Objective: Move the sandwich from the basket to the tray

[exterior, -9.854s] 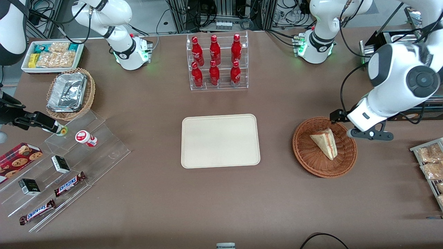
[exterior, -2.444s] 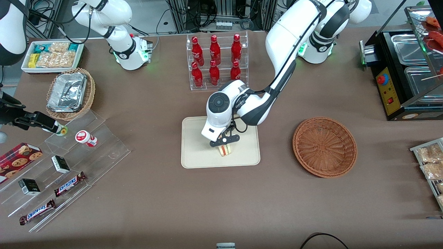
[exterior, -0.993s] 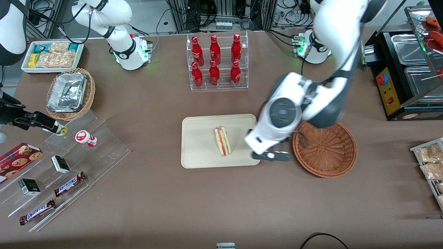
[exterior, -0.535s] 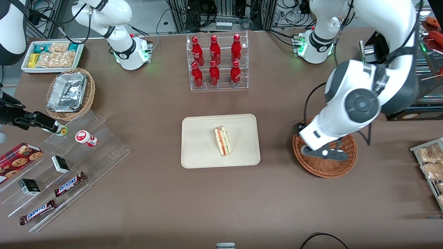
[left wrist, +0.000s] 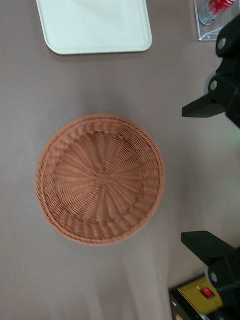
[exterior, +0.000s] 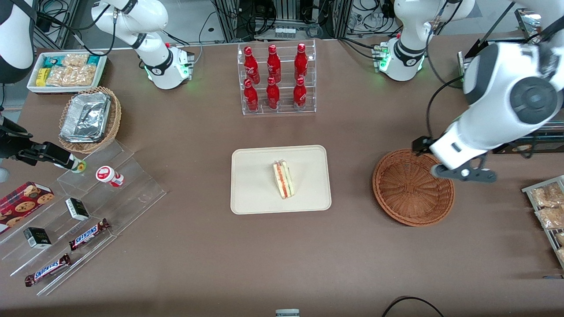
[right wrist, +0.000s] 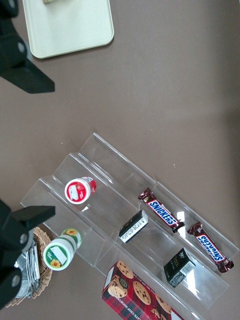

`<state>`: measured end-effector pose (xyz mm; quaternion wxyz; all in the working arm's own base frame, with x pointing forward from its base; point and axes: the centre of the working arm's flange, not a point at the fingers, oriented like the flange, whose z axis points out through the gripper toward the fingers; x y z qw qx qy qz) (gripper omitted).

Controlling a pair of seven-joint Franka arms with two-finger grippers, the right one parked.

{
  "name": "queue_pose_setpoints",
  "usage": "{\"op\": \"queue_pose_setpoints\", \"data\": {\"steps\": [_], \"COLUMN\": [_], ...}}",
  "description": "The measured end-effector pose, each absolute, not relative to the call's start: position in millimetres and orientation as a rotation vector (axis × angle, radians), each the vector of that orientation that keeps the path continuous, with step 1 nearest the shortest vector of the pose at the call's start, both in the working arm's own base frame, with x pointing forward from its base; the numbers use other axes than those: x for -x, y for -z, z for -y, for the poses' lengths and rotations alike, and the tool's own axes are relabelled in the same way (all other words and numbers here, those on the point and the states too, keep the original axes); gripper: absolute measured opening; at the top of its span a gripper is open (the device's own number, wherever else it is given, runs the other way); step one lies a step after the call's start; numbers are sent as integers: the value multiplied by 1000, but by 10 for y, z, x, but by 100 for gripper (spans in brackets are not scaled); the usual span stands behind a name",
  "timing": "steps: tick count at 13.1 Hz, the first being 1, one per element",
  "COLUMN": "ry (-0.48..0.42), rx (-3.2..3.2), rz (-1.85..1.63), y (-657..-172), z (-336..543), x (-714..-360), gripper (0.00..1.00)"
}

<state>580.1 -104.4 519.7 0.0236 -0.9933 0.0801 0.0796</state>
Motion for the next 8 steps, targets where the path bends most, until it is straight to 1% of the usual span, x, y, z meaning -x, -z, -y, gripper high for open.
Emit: {"op": "queue_pose_setpoints", "data": {"steps": [5, 8], "ry": [-278, -264], "rx": [3094, 3092], "rz": [-206, -195], "y": [-5645, -5917], "z": [343, 278], "x": [-5539, -5347], "gripper": [100, 100]}}
